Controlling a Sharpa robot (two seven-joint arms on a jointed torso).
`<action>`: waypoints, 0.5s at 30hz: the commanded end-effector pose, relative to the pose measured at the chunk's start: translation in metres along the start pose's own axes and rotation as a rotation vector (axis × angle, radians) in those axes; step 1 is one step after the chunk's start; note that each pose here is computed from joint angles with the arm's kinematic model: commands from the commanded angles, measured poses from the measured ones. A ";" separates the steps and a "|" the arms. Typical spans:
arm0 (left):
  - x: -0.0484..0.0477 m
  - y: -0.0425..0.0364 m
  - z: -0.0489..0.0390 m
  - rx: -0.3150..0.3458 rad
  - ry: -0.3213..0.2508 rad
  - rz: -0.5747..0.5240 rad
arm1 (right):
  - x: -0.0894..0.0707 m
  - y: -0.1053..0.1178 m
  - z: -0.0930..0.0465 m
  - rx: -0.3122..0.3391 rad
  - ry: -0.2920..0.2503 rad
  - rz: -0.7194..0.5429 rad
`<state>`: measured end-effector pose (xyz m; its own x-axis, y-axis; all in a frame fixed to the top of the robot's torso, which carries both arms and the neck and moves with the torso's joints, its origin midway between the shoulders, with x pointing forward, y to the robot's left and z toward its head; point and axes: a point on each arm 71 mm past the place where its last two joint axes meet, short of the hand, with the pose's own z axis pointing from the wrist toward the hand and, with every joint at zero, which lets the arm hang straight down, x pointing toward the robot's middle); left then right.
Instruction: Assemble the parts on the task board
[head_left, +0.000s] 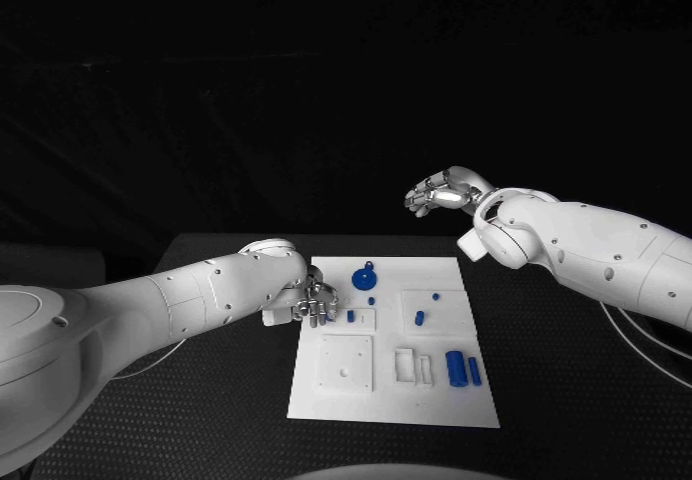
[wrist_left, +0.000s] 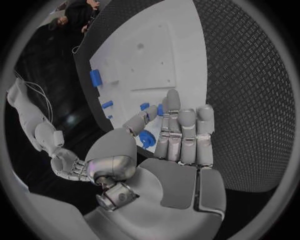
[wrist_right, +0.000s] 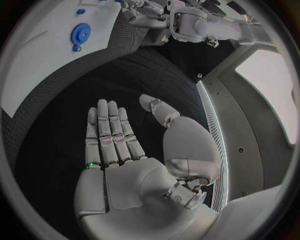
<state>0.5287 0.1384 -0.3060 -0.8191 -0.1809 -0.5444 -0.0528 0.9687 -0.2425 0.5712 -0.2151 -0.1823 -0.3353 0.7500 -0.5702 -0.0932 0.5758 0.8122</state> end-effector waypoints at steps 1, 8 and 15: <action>-0.0010 -0.0038 0.0004 0.014 -0.011 0.010 | 0.001 0.002 0.000 -0.012 0.003 0.001; -0.0004 -0.0074 0.0010 0.021 -0.010 0.016 | 0.001 0.002 0.000 -0.013 0.005 0.002; 0.0046 -0.0099 0.0039 0.023 0.004 0.020 | 0.002 0.003 0.000 -0.014 0.007 0.002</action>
<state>0.5283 0.1307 -0.3087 -0.8201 -0.1696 -0.5464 -0.0384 0.9692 -0.2433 0.5709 -0.2136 -0.1823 -0.3377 0.7496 -0.5692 -0.0947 0.5746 0.8129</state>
